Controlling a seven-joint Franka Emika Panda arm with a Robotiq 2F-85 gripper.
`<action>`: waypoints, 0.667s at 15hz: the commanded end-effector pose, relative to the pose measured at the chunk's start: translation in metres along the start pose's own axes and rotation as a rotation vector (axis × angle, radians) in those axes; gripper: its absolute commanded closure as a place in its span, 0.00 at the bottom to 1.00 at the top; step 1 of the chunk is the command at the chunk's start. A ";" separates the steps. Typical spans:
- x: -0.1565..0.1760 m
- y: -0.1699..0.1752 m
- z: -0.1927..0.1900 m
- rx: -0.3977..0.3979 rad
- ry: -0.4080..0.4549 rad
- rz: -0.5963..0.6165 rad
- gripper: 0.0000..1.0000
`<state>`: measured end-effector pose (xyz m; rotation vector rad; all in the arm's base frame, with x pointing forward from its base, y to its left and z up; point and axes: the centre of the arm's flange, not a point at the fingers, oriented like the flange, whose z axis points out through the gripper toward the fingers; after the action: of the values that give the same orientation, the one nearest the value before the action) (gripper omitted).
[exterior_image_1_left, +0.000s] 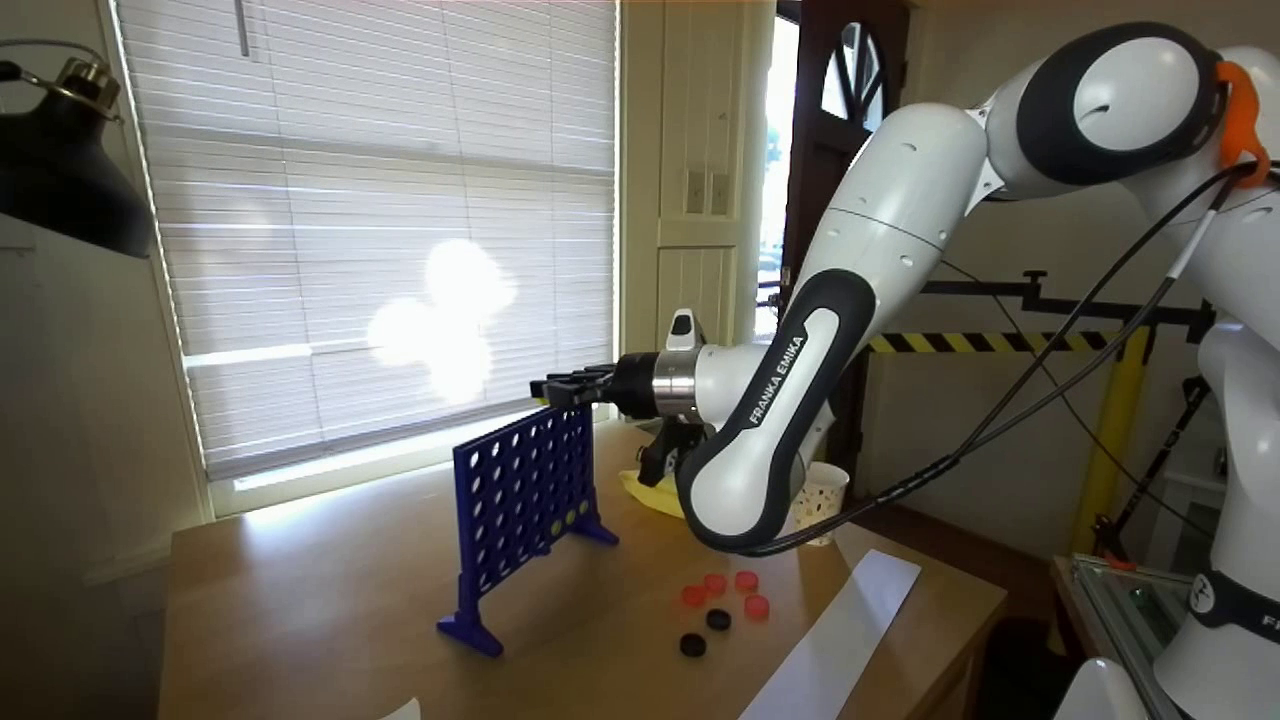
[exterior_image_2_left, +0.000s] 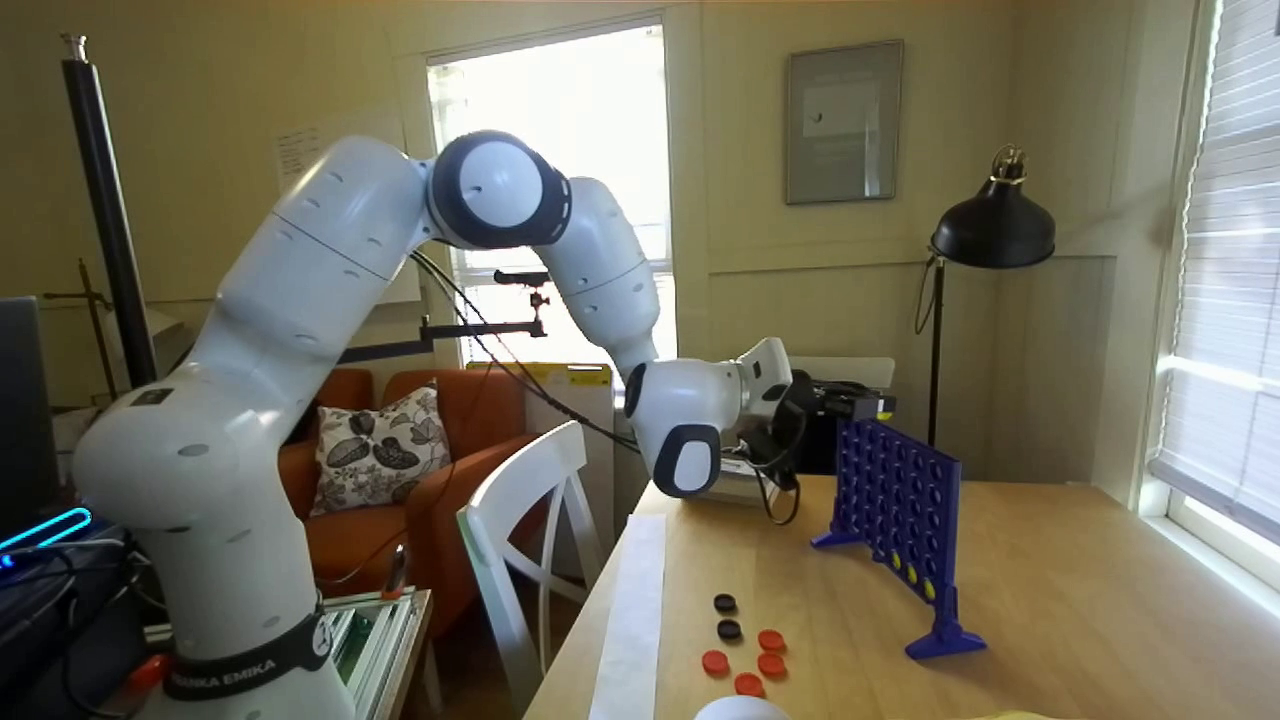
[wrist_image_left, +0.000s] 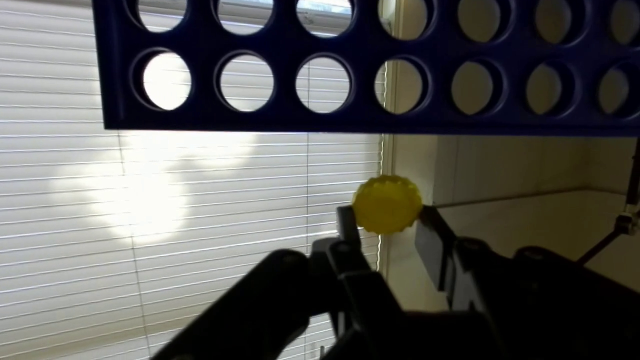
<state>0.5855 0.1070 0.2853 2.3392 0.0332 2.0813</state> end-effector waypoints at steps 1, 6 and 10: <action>-0.003 -0.012 0.004 -0.040 0.067 -0.022 0.91; 0.003 -0.017 0.005 -0.054 0.060 -0.021 0.91; -0.001 -0.020 0.002 -0.055 0.043 -0.037 0.91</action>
<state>0.5922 0.1201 0.2896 2.3031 0.0193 2.0936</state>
